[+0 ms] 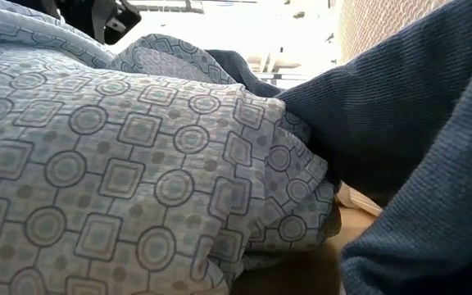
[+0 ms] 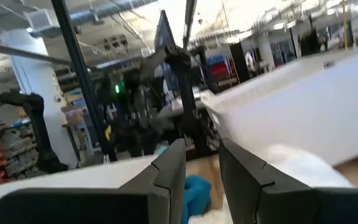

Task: Sort clothes
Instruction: Put the gray sock into the top white laundry bin

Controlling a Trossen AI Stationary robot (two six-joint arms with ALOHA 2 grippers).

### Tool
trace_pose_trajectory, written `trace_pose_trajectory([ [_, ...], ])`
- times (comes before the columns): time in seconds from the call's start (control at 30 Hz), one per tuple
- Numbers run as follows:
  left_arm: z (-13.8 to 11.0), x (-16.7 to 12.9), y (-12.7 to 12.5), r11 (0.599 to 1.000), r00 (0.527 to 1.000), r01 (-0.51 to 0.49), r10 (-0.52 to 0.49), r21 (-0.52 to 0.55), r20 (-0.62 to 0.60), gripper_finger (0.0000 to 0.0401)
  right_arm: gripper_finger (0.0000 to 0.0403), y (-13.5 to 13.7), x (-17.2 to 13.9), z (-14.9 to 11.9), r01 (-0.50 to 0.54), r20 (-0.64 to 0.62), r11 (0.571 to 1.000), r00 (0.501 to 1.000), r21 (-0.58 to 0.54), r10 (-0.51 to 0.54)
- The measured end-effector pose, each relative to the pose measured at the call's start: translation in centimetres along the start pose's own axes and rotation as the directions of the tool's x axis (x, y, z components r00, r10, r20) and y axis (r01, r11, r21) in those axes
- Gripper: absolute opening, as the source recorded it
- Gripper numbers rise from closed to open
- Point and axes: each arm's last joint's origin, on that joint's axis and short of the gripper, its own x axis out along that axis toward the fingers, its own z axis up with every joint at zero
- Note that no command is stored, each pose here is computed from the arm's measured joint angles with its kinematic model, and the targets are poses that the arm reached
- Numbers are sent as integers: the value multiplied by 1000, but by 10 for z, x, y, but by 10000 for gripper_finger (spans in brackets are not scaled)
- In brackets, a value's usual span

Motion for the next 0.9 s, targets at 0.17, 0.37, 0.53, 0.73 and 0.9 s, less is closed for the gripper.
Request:
trace_pose_trajectory([
  [0.17,4,14,-4,1000,1000,4,-4,-2,7,125,116,0,0,1,-3,13,1000,1000,-14,3],
  [0.37,-7,29,-6,1000,999,0,0,-9,47,125,120,1,0,2,-5,22,1000,1000,-13,5],
  [0.53,-25,32,-3,998,994,-2,8,-60,113,125,153,3,-1,14,-11,55,999,998,-38,13],
  [0.73,-43,21,1,993,967,25,5,-115,254,125,222,8,-1,31,-17,94,998,995,-64,23],
  [0.9,-61,11,4,985,942,67,-11,-157,337,125,256,10,7,32,-44,55,997,997,-63,48],
])
